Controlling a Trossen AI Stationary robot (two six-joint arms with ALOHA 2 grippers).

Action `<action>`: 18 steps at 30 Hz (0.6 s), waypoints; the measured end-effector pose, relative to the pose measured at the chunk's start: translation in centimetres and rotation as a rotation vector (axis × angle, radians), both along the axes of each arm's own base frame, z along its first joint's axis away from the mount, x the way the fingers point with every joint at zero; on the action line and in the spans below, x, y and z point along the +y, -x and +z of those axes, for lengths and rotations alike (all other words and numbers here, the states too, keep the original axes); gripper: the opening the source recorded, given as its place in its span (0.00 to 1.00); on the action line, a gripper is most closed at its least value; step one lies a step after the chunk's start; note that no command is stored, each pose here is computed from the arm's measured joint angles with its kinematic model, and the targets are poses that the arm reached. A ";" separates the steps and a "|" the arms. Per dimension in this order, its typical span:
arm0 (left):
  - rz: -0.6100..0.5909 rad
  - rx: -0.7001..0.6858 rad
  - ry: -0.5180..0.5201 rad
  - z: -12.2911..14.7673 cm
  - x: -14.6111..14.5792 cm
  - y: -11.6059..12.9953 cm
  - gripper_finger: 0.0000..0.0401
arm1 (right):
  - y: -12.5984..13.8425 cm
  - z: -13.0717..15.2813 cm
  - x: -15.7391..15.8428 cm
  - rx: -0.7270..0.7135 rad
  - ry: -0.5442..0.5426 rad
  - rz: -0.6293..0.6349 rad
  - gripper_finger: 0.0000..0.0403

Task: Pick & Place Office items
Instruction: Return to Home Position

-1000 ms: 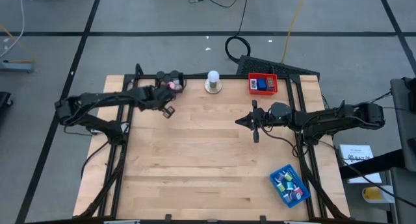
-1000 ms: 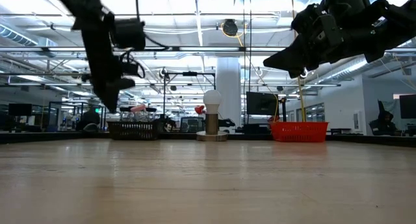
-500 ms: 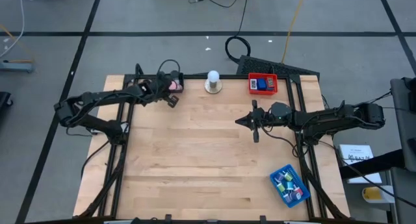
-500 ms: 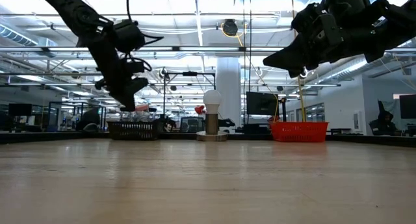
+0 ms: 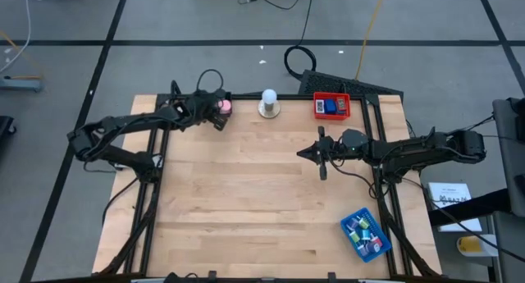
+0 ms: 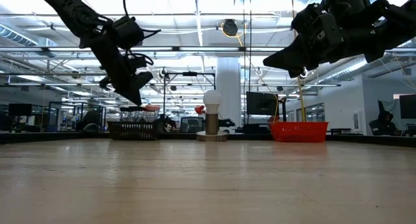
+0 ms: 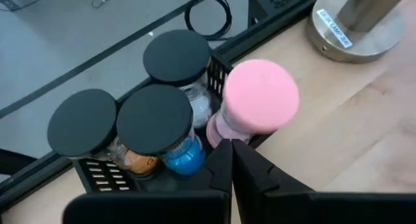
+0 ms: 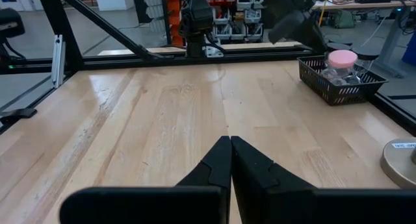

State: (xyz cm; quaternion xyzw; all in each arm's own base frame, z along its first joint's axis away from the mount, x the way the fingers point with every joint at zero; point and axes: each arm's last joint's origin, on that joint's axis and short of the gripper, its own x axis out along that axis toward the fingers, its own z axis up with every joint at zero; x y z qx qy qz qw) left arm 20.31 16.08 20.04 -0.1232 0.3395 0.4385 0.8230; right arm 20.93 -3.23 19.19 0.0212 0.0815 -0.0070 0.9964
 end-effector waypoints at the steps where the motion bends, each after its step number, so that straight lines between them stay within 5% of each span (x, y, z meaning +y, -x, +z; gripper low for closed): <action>1: -0.005 -0.002 -0.003 0.2 -0.2 0.0 0.01 | 0.0 0.0 0.0 0.000 0.000 0.000 0.00; 7: -0.093 -0.065 -0.093 2.4 -3.0 -0.5 0.01 | 0.0 0.0 0.0 0.002 0.000 -0.001 0.00; 18: -0.557 -0.474 -0.304 1.8 -10.5 -1.6 0.01 | 0.9 0.5 -0.3 0.018 0.062 -0.021 0.00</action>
